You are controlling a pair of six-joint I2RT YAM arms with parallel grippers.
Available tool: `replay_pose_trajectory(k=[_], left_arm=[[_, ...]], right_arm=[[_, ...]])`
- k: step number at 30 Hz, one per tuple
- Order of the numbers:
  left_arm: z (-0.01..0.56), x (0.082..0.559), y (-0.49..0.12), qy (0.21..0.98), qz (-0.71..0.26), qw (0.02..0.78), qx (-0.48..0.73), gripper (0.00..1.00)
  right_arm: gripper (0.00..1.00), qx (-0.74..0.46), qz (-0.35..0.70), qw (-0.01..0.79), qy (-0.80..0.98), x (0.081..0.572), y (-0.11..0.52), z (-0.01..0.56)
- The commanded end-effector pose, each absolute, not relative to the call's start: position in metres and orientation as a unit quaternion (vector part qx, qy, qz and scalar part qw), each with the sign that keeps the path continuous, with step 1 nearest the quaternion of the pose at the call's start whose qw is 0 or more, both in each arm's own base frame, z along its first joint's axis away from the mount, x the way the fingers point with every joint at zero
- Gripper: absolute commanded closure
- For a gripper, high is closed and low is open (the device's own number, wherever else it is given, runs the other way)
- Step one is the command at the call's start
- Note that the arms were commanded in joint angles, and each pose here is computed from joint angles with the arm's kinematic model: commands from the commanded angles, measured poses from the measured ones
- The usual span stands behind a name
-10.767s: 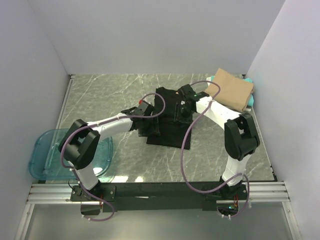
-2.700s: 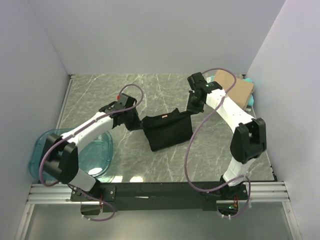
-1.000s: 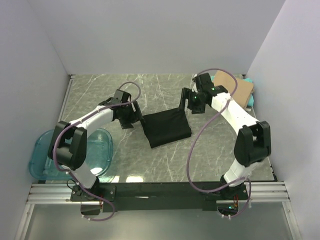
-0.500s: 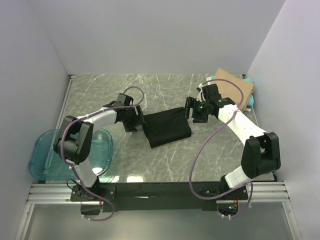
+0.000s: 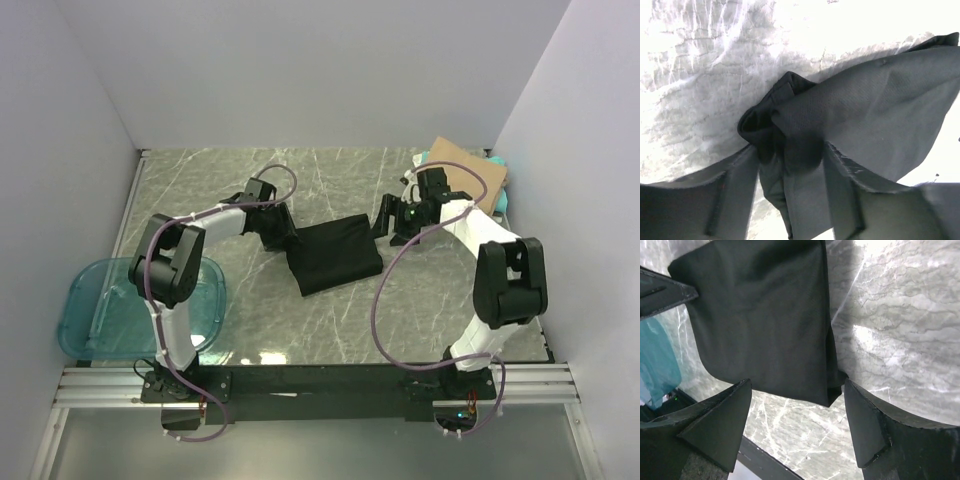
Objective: Fold and stack the t-shirts
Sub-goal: Fold the tshirt, then neatly place the folded tshirt to the corner
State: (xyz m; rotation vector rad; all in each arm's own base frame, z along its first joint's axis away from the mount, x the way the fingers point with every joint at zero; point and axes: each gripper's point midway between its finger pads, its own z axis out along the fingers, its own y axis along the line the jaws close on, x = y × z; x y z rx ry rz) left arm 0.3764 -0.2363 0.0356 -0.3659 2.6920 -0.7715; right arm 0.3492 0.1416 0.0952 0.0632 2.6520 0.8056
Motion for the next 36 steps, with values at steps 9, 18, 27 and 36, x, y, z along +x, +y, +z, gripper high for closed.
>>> replay_pose_trajectory(k=[9, 18, 27, 36], left_arm=[[0.024, 0.375, -0.251, 0.945, -0.266, 0.141, -0.126, 0.79], [0.012, 0.366, -0.250, 0.946, -0.267, 0.135, -0.127, 1.00], [0.002, 0.359, -0.247, 0.946, -0.271, 0.134, -0.117, 1.00], [0.002, 0.361, -0.251, 0.945, -0.277, 0.132, -0.111, 1.00]], right_arm=[[0.20, 0.020, 0.348, 0.185, 0.919, 0.375, 0.151, 0.085], [0.21, 0.007, 0.361, 0.175, 0.916, 0.394, 0.152, 0.067], [0.22, 0.006, 0.372, 0.137, 0.918, 0.395, 0.154, 0.033], [0.25, -0.026, 0.369, 0.108, 0.923, 0.376, 0.186, 0.016]])
